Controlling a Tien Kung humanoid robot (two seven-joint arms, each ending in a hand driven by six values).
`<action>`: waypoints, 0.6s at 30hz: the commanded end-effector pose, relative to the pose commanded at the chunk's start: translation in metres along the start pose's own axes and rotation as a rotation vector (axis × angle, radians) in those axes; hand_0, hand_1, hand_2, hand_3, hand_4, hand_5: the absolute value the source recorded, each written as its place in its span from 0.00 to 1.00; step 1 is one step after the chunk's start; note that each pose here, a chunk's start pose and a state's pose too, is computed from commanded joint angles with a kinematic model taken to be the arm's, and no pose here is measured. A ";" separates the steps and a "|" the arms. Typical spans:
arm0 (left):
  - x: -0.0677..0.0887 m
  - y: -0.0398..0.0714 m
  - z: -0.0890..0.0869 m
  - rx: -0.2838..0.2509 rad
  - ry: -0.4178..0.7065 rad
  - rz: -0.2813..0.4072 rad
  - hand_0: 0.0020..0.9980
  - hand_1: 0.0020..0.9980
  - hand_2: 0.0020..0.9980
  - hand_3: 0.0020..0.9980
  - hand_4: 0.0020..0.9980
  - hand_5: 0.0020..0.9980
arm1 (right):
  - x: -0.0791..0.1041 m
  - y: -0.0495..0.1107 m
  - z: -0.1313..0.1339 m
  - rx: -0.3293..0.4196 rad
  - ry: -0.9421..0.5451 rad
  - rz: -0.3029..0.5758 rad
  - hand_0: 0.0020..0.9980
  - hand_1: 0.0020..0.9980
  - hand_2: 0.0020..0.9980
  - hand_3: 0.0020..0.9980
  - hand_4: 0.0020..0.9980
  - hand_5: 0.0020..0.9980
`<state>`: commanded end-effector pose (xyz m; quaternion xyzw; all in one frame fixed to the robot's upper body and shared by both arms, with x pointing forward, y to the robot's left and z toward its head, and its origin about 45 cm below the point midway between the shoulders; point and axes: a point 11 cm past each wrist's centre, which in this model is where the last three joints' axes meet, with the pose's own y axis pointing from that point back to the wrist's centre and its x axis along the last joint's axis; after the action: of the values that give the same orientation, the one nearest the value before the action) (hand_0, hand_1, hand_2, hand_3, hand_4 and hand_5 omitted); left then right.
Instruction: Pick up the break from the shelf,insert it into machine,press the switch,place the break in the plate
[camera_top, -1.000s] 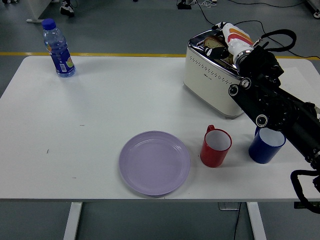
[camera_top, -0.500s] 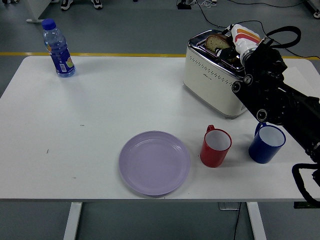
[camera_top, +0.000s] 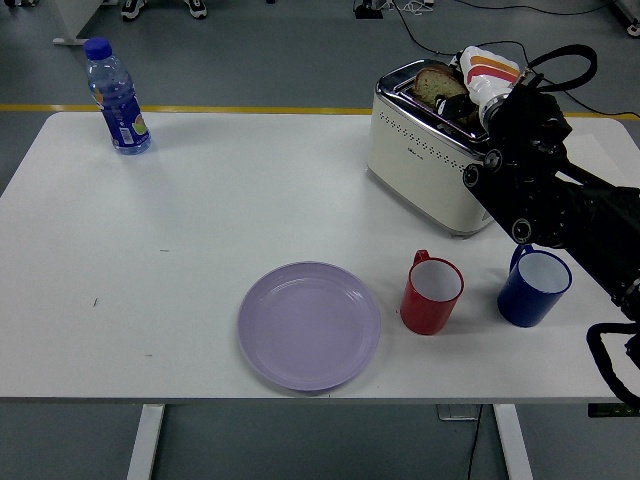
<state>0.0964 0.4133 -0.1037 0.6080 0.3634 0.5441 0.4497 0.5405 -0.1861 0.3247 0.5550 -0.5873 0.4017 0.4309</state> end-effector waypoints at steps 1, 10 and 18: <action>0.000 0.000 0.000 0.000 0.000 0.000 0.68 0.69 0.68 0.56 0.29 0.83 | 0.000 0.000 -0.001 0.002 0.005 0.001 0.30 0.35 0.43 0.52 0.62 0.13; 0.000 0.000 -0.002 0.005 -0.006 0.001 0.68 0.69 0.68 0.56 0.29 0.83 | 0.002 0.001 -0.007 0.044 0.058 0.034 0.18 0.29 0.38 0.48 0.51 0.00; 0.001 -0.001 -0.006 0.011 -0.010 0.002 0.68 0.69 0.68 0.56 0.29 0.83 | 0.004 0.007 -0.023 0.112 0.061 0.077 0.18 0.26 0.36 0.47 0.46 0.00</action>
<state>0.0904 0.4155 -0.1042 0.6137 0.3636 0.5395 0.4474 0.5347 -0.1656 0.3355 0.5427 -0.5716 0.4668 0.4011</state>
